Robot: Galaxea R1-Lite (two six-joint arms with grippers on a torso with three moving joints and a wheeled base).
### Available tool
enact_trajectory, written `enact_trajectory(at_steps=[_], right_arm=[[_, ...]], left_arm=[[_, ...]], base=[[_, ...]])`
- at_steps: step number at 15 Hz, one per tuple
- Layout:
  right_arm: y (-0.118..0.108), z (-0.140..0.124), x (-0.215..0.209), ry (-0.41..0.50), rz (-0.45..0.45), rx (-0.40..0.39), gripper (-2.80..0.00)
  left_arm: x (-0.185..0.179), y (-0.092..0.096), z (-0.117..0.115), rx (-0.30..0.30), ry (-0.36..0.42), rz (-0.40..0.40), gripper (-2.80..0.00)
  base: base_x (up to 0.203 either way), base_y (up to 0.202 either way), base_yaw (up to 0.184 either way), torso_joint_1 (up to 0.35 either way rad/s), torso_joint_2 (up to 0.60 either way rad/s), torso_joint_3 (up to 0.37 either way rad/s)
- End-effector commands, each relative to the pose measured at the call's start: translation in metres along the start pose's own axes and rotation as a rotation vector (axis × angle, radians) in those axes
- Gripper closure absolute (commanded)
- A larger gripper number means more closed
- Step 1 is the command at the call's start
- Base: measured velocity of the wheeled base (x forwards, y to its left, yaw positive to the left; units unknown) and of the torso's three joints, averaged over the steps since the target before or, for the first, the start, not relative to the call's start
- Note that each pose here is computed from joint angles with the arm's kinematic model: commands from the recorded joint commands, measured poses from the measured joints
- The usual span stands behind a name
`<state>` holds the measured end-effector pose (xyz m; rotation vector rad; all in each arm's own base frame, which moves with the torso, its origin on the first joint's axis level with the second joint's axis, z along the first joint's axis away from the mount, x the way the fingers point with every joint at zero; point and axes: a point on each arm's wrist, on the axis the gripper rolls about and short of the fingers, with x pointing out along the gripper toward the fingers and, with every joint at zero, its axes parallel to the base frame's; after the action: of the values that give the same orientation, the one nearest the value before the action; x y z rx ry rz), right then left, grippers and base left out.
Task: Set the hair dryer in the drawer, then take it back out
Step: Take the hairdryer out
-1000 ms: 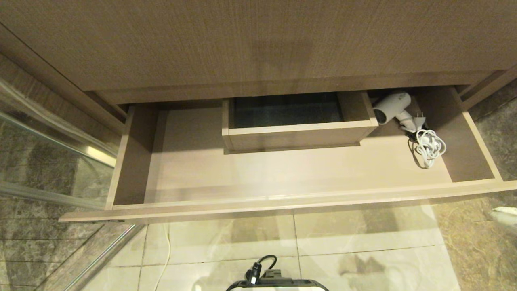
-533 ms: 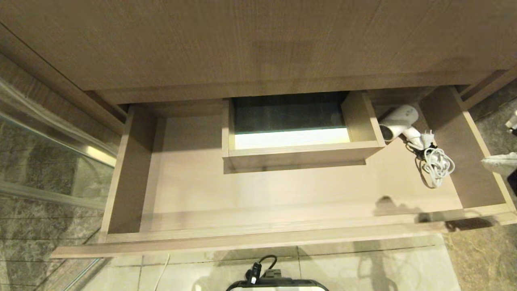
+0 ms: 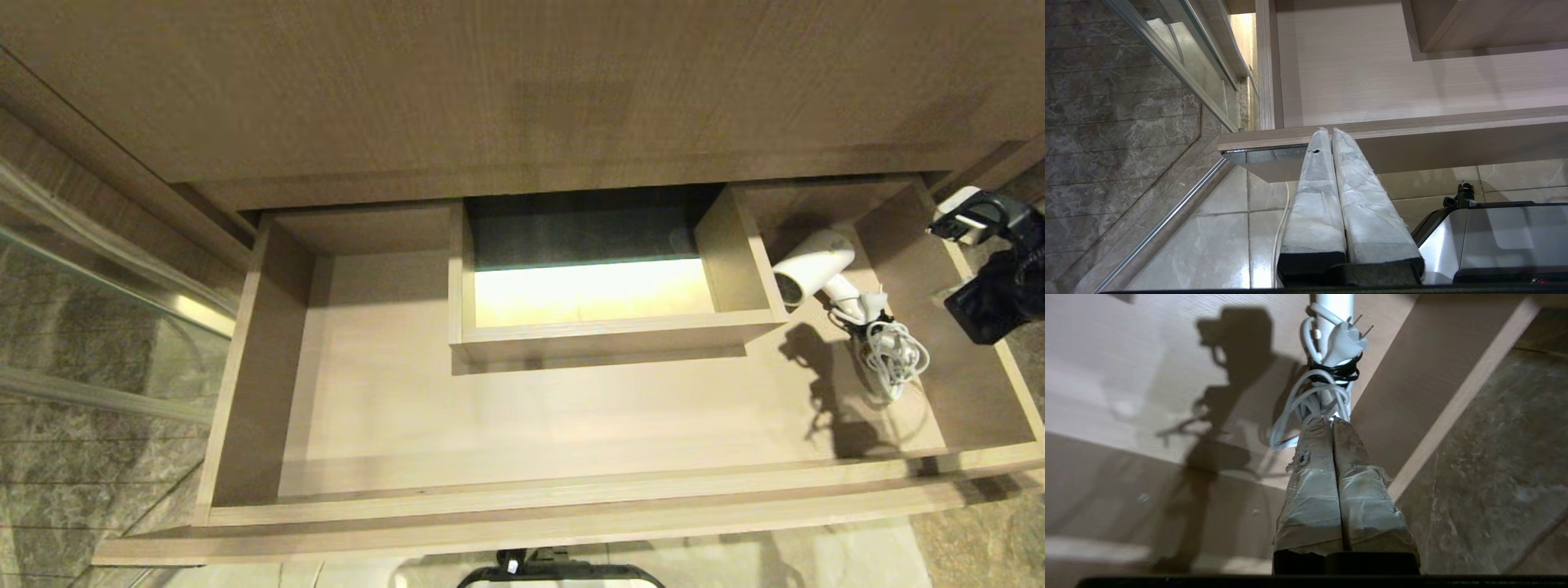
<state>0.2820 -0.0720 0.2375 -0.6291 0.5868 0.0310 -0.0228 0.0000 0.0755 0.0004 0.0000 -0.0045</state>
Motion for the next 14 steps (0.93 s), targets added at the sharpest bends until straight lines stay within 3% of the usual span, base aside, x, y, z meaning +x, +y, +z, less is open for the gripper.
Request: enact_trajectory(at_steps=[1,8,14], right_arm=[[-0.008,-0.009,0.041,0.070,0.027,0.013,-2.80],[-0.011,-0.022,0.102,0.143,0.051,0.034,-2.80],[-0.021,-0.016,0.146,0.100,0.062,0.037,-2.80]], left_arm=[[0.000,0.000,0.000,0.000,0.001,0.000,0.00],[0.000,0.000,0.000,0.000,0.001,0.000,0.00],[0.000,0.000,0.000,0.000,0.000,-0.001,0.00]], base=[[0.000,0.000,0.000,0.000,0.00,0.000],[0.000,0.000,0.000,0.000,0.00,0.000],[0.000,0.000,0.000,0.000,0.00,0.000]])
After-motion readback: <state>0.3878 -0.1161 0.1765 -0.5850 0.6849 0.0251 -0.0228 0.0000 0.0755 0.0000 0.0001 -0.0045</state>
